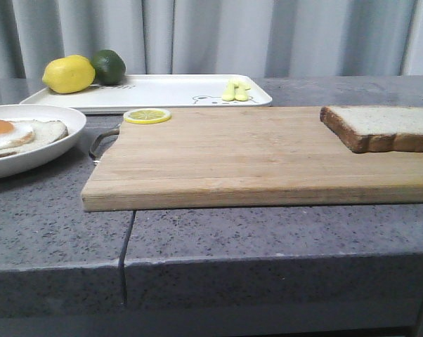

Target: Place bread and move sandwich to tray

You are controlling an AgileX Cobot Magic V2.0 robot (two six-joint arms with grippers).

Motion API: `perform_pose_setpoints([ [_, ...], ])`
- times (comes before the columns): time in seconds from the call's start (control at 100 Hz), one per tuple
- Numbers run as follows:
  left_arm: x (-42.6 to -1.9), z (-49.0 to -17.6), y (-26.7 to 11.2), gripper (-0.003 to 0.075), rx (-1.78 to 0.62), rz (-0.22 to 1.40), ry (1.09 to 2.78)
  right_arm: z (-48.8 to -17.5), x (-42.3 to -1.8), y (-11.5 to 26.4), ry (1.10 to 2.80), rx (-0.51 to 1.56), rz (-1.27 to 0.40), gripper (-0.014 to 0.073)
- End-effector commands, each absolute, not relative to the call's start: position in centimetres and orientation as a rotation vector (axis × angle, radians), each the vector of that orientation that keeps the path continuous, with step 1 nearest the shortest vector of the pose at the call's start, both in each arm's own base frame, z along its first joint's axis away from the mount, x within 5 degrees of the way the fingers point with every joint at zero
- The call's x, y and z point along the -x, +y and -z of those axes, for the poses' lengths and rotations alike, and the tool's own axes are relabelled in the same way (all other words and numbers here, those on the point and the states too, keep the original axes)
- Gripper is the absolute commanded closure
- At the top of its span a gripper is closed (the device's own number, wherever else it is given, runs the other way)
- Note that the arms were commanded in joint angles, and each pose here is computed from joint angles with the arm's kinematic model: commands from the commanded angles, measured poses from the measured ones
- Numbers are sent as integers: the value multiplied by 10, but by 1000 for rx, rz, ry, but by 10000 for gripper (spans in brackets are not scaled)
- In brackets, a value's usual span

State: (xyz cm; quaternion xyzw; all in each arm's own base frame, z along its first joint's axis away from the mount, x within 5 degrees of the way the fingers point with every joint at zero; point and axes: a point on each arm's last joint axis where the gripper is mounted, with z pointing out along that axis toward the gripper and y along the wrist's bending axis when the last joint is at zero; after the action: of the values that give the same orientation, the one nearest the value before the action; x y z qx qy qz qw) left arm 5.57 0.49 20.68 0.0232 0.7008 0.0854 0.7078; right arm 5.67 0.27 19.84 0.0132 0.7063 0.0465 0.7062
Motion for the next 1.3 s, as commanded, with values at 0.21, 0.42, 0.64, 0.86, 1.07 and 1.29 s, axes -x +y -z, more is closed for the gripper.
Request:
perform_pose_setpoints([
  [0.21,-53,-211,4,740,-48,-184,1451,-206,-55,2,1475,-24,-90,665],
  [0.42,-53,-211,4,740,-48,-184,1451,-206,-55,2,1475,-24,-90,665],
  [0.64,-53,-212,4,740,-43,-178,1448,-207,-55,2,1457,-32,-99,665],
  [0.86,-53,-215,4,740,86,-37,1429,-219,-53,2,1347,-53,-124,665],
  [1.07,-46,-244,3,740,116,22,1390,-242,-47,3,1451,-136,-239,665],
  [1.29,-46,-286,-2,740,124,107,1474,-280,-45,6,1601,-122,-248,665],
])
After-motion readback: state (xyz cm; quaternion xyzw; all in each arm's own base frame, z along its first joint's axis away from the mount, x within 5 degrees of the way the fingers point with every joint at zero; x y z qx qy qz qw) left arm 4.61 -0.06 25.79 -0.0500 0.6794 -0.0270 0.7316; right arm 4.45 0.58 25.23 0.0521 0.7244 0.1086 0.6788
